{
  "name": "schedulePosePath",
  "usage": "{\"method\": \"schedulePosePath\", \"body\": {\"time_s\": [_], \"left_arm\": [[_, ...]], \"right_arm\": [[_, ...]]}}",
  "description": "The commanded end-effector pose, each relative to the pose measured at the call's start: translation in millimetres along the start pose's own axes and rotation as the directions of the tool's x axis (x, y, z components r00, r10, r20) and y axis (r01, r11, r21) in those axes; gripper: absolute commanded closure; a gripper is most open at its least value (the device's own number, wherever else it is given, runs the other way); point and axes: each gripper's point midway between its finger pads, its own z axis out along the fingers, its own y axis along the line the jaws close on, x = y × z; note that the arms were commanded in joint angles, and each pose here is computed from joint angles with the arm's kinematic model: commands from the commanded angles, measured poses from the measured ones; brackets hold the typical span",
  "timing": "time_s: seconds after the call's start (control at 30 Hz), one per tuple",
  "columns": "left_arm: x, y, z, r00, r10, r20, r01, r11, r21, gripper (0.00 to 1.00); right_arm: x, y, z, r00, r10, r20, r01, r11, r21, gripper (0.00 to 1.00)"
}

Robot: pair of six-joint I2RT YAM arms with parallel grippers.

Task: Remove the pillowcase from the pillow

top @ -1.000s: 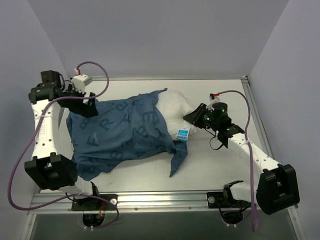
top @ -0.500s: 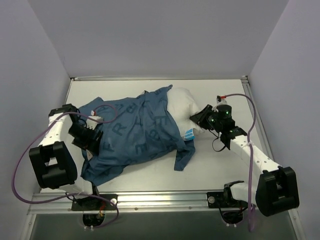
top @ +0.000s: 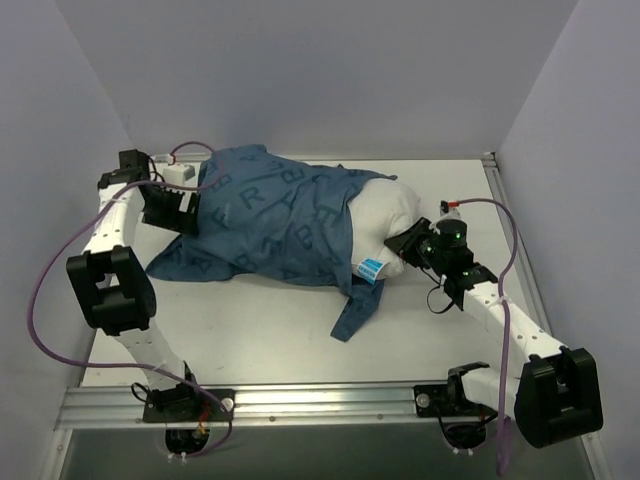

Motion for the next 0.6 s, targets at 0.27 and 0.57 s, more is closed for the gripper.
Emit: {"method": "schedulePosePath", "body": {"time_s": [0.27,0.57], "left_arm": [[85,-28,-7,0.985,0.151,-0.080,-0.149,0.988,0.026,0.06],[36,-16,48,0.998,0.014,0.057,-0.013,1.000,-0.027,0.02]], "right_arm": [[-10,23,-2,0.999,-0.027,0.019,0.029,0.996,-0.084,1.00],[-9,20,-4,0.999,-0.026,0.026,0.027,0.997,-0.069,1.00]]}}
